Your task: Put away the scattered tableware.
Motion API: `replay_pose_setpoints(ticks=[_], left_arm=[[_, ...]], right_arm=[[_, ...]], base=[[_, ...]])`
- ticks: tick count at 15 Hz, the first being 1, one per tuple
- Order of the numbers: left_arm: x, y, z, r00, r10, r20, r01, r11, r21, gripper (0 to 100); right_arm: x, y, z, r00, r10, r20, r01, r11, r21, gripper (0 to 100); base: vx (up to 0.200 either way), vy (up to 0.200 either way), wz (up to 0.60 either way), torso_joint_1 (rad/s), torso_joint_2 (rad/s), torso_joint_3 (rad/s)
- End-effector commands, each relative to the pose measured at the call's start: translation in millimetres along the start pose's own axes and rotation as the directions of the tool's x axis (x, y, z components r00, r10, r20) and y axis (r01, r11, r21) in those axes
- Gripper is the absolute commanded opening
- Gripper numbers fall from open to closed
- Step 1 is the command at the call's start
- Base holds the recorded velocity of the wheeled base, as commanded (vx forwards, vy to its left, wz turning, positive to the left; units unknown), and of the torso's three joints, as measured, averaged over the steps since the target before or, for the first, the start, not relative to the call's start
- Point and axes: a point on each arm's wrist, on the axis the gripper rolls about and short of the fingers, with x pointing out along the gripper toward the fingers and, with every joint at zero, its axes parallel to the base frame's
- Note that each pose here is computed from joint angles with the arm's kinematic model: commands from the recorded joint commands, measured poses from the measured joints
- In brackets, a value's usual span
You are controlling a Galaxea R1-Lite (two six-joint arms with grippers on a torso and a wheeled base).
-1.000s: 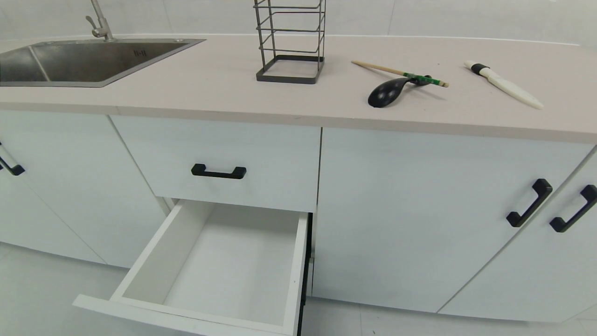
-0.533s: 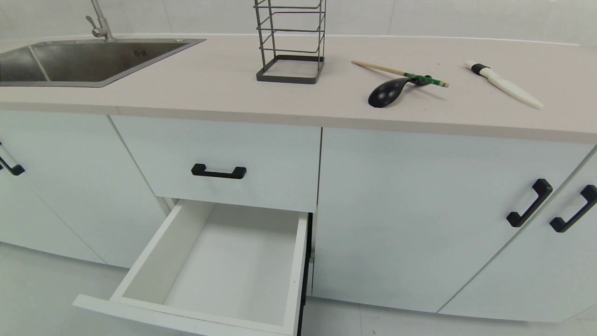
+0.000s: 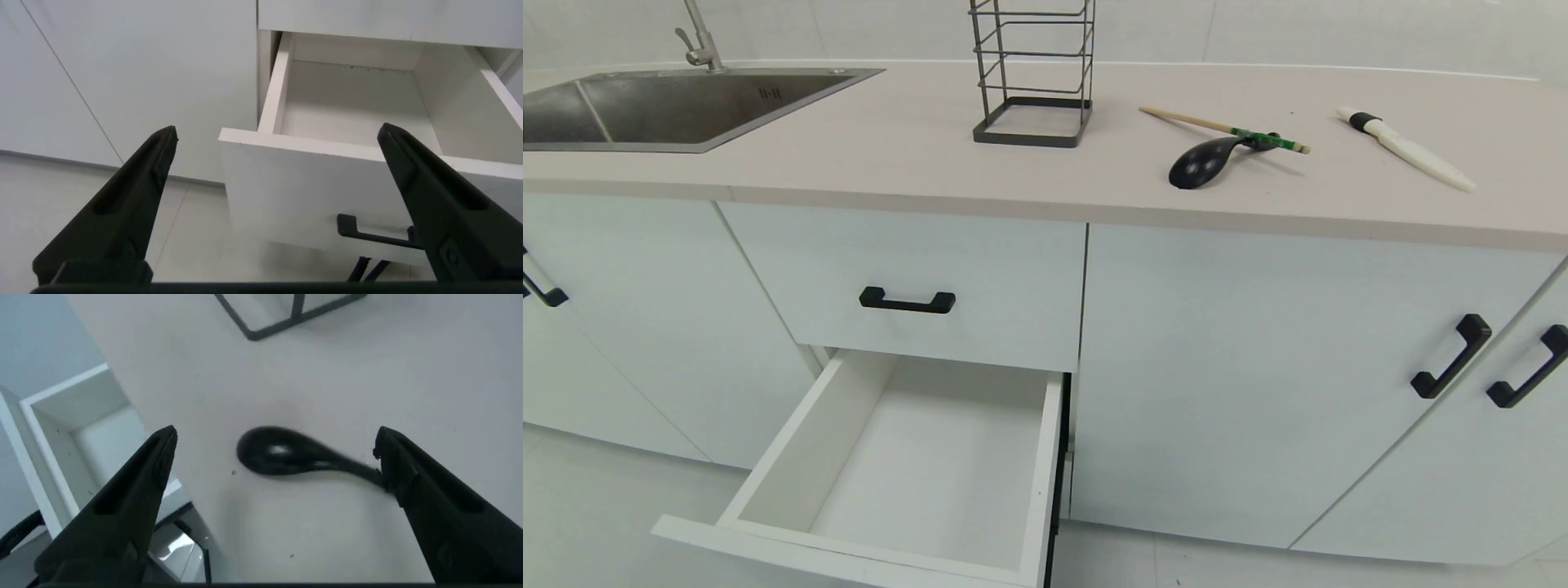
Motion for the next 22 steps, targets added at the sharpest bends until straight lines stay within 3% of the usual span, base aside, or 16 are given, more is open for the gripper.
replay_pose_setpoints(ticks=[1,3,8,11,22], left_arm=[[0.0,0.0,0.0,1.000,0.001,0.000,-0.001,1.000,-0.003,100],[0.0,0.0,0.0,1.000,0.001,0.000,-0.001,1.000,-0.004,100],[0.0,0.0,0.0,1.000,0.001,0.000,-0.001,1.000,-0.012,100],[0.0,0.0,0.2,1.000,0.001,0.002,-0.001,1.000,-0.007,100],[0.0,0.1,0.2,1.000,0.004,0.002,-0.004,1.000,-0.015,100]], right_arm=[[0.0,0.0,0.0,1.000,0.001,0.000,-0.001,1.000,0.000,0],[0.0,0.0,0.0,1.000,0.001,0.000,-0.001,1.000,0.002,0],[0.0,0.0,0.0,1.000,0.001,0.000,-0.001,1.000,0.002,0],[0.0,0.0,0.0,1.000,0.001,0.000,-0.001,1.000,0.002,0],[0.0,0.0,0.0,1.000,0.001,0.000,-0.001,1.000,0.002,0]], base=[[0.000,0.000,0.60,0.007,0.00,0.002],[0.000,0.000,0.60,0.000,0.00,0.000],[0.000,0.000,0.00,0.000,0.00,0.000],[0.000,-0.200,0.00,0.001,0.00,0.002],[0.000,0.036,0.00,0.000,0.00,0.000]])
